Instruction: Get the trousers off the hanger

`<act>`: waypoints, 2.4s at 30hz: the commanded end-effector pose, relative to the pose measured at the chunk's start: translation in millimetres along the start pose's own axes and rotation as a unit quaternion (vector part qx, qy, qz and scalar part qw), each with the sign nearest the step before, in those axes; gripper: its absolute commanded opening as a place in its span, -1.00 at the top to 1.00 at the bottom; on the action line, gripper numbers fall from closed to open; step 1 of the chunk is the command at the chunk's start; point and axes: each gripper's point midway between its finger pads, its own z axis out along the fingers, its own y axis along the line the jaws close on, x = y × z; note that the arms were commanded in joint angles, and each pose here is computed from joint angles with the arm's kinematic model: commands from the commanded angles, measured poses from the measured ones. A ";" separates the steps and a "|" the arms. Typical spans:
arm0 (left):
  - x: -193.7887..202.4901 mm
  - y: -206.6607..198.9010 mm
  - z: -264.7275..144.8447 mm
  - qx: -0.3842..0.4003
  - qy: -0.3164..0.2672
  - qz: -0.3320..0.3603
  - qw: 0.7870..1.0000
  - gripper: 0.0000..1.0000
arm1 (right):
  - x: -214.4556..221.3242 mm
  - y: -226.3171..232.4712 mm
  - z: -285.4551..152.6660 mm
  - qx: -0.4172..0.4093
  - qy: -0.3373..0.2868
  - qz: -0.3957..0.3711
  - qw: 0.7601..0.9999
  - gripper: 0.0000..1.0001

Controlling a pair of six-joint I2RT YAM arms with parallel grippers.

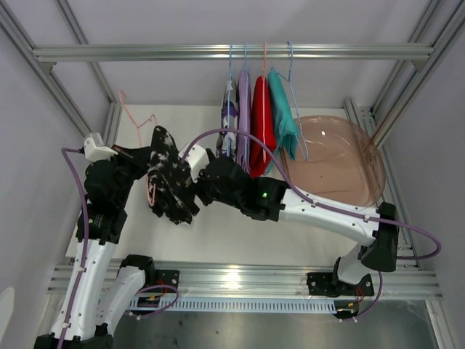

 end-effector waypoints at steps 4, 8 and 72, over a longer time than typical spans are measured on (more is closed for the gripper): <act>-13.8 -2.6 2.1 0.007 -0.039 -0.007 0.999 0.99 | -8.4 4.4 27.7 0.009 -0.061 0.009 0.998 -0.99; -12.2 -1.0 4.4 0.005 -0.034 -0.007 0.999 0.99 | 0.3 11.8 46.2 0.000 -0.062 0.009 0.998 -0.99; 3.3 2.1 14.1 0.030 0.009 -0.010 0.999 0.99 | -9.9 -31.9 157.8 0.045 -0.114 0.056 0.991 -0.69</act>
